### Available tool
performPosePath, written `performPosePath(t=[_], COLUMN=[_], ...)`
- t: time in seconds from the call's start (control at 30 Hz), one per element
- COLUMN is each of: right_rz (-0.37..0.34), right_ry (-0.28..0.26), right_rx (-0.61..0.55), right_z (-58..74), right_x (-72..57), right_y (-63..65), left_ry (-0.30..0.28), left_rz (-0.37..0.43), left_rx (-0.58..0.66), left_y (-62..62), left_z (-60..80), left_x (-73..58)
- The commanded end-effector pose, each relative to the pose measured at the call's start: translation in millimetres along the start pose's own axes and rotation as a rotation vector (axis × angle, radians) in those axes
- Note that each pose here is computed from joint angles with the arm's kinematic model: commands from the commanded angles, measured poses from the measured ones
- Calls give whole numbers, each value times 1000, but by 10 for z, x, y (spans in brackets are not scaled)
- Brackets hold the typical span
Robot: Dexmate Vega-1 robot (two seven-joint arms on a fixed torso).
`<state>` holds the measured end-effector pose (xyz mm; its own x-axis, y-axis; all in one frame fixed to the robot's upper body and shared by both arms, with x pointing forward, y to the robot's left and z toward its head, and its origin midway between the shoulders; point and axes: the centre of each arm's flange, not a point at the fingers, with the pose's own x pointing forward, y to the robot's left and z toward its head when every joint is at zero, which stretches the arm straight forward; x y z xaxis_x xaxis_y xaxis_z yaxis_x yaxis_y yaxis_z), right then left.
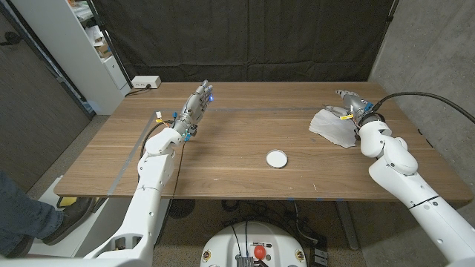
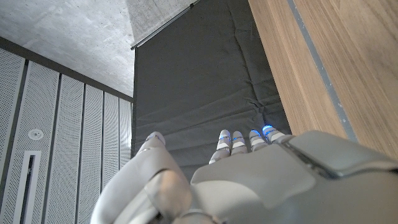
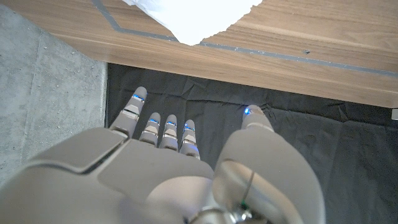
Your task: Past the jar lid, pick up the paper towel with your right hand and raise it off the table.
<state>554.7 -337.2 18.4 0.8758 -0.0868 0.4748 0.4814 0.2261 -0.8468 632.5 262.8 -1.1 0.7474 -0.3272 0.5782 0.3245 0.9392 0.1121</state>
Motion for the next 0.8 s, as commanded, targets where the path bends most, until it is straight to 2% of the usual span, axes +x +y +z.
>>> performPosePath(t=[0.03,0.57,0.8], right_rz=[43,78,109], right_ry=[38,69,87], right_rx=[-14,-21,-35], right_z=[-26,-36,-30], right_x=[18,46,99], right_y=[19,33,43], left_ry=[2,5,7], left_rz=[-3,-8,-5], left_rx=[-9,-9,-10], left_y=[22,53,81], left_z=[-30,-29,-36], left_x=[30,49,52])
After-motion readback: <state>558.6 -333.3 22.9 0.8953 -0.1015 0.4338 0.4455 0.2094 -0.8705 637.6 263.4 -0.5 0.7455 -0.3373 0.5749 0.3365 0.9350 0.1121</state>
